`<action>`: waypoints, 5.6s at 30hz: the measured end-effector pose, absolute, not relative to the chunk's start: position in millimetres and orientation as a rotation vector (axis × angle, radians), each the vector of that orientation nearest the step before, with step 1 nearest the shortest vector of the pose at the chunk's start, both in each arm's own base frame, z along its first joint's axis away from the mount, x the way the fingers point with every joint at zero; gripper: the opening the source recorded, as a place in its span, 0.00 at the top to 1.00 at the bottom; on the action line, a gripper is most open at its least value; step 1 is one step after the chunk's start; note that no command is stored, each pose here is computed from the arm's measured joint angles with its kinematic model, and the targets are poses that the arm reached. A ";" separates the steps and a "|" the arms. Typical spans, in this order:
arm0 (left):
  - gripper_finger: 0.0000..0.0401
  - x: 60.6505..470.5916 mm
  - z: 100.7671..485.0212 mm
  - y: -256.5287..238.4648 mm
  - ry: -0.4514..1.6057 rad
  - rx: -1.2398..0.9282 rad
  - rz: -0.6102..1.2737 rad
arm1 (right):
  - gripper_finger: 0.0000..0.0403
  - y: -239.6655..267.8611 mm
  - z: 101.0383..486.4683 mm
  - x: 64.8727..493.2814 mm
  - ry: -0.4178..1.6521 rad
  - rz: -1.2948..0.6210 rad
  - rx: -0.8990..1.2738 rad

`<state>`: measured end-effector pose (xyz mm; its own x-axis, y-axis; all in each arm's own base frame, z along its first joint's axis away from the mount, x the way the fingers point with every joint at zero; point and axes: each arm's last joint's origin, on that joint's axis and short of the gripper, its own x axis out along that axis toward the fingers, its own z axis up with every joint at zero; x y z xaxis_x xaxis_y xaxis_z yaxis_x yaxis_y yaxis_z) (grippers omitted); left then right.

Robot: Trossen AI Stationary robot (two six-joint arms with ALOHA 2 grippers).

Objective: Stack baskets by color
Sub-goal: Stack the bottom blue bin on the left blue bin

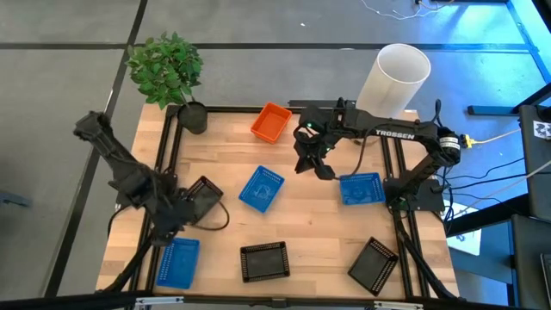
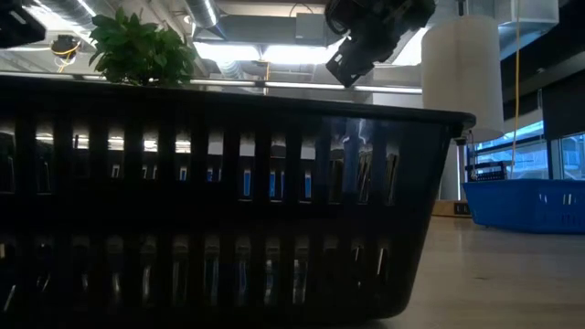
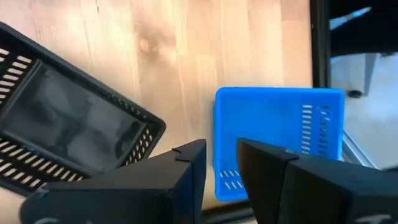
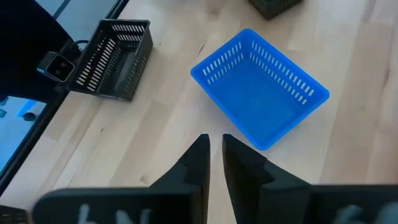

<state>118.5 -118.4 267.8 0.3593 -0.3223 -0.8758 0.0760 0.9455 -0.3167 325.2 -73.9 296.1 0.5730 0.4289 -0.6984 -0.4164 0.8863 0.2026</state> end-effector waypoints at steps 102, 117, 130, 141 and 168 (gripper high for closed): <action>1.00 269.5 349.1 41.0 1.020 0.572 -0.247 | 0.89 -60.0 371.6 259.5 0.634 0.420 -0.041; 1.00 333.5 283.8 82.1 0.988 0.611 -0.450 | 0.89 -59.9 379.4 248.3 0.655 0.302 -0.012; 1.00 354.8 250.1 89.9 1.088 0.444 -0.326 | 0.89 -59.9 379.4 248.3 0.655 0.302 -0.012; 1.00 357.1 240.2 90.8 1.132 0.408 -0.318 | 0.89 -60.0 379.3 248.4 0.655 0.303 -0.013; 0.86 359.4 239.7 75.5 1.172 0.429 -0.283 | 0.89 -60.2 379.2 248.4 0.655 0.302 -0.014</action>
